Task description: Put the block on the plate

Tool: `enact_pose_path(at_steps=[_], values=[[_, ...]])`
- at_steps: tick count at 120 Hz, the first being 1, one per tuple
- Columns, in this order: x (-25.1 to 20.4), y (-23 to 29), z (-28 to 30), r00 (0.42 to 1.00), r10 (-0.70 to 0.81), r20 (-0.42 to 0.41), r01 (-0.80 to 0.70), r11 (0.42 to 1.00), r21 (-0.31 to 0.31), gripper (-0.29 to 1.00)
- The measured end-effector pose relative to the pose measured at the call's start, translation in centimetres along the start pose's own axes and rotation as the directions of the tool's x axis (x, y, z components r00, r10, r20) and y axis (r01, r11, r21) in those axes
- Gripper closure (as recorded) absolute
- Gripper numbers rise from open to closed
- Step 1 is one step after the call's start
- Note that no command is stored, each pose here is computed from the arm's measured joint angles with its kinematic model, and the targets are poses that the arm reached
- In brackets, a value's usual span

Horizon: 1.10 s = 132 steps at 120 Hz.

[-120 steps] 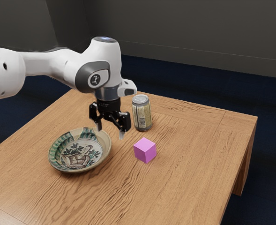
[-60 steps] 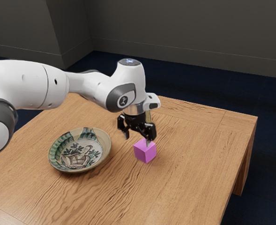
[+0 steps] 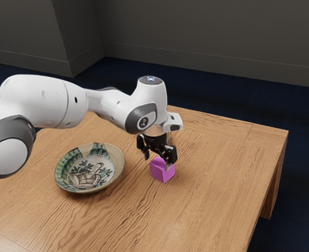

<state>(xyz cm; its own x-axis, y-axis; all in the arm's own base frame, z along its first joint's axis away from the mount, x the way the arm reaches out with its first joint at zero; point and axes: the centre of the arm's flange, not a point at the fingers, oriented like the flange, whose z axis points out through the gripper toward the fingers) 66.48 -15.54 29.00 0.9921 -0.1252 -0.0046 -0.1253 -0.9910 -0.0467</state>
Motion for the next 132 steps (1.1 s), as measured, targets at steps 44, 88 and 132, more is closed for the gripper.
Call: enact_pose_path(at_steps=[44,88,132], values=[[0.6,0.7,2.5,0.998,0.056,0.011,-0.056,0.998,-0.002,0.0],[0.8,0.7,2.6,0.997,0.08,-0.009,-0.08,0.997,-0.003,0.21],[-1.5,-0.9,-3.2,0.997,0.051,-0.051,-0.051,0.999,0.001,0.31]])
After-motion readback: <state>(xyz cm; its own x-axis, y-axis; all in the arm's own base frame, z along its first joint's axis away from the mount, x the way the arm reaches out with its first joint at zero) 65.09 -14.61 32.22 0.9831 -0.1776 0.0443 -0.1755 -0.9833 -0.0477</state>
